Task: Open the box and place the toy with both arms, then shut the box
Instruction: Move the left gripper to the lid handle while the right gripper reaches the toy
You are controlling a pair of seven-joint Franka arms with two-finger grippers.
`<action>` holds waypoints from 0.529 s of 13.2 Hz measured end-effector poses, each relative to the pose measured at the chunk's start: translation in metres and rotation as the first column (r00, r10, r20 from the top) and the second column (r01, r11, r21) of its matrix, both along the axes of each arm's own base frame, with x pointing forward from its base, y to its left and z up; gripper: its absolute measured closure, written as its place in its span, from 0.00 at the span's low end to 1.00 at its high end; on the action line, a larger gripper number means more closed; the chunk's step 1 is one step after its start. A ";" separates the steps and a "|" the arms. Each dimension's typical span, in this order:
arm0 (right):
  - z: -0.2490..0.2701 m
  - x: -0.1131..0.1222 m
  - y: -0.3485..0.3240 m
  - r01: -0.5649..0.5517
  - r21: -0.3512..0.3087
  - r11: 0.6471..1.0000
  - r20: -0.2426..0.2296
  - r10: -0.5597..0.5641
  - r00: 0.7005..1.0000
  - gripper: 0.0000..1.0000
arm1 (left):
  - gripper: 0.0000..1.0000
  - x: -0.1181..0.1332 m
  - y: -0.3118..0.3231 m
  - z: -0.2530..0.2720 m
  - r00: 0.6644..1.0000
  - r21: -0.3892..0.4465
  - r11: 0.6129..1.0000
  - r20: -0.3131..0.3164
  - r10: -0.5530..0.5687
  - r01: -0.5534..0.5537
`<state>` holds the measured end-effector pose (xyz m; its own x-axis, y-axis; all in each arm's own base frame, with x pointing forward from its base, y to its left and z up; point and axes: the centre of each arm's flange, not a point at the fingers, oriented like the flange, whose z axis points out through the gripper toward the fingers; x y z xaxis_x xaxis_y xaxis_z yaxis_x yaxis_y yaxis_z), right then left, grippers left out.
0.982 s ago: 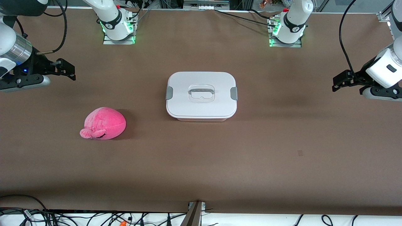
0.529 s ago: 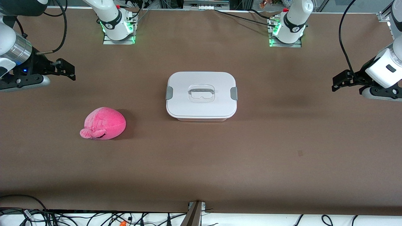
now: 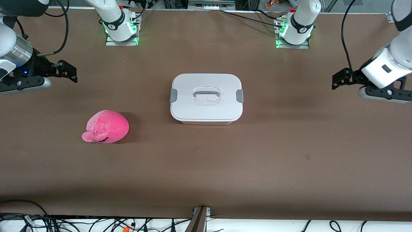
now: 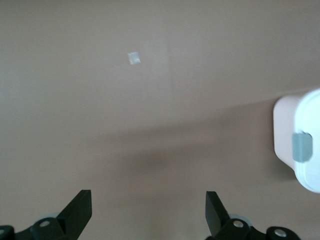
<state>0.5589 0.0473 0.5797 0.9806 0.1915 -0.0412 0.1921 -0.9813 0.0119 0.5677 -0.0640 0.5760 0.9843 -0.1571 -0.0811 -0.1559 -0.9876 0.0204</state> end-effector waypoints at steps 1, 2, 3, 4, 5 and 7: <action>0.000 0.000 0.000 0.001 0.000 1.000 0.000 -0.001 1.000 0.00 | 0.00 -0.004 -0.018 -0.001 0.999 -0.001 0.999 -0.013 -0.034 0.034; 0.000 0.000 -0.001 0.001 0.000 1.000 0.000 -0.001 1.000 0.00 | 0.00 -0.010 -0.039 -0.003 0.997 0.000 0.997 -0.036 -0.073 0.073; 0.000 0.000 -0.001 0.001 0.000 1.000 0.000 -0.001 1.000 0.00 | 0.00 -0.016 -0.060 -0.006 0.992 -0.001 0.994 -0.061 -0.113 0.113; 0.000 0.000 -0.001 0.001 0.000 1.000 -0.001 -0.001 1.000 0.00 | 0.00 -0.022 -0.080 -0.010 0.984 -0.004 0.987 -0.079 -0.159 0.159; 0.000 0.000 -0.001 0.002 0.000 1.000 0.000 -0.002 1.000 0.00 | 0.00 -0.027 -0.103 -0.013 0.971 -0.014 0.975 -0.089 -0.222 0.222; -0.001 0.004 -0.001 0.002 0.002 1.000 0.021 -0.002 1.000 0.00 | 0.00 -0.046 -0.164 -0.020 0.927 -0.046 0.932 -0.094 -0.363 0.360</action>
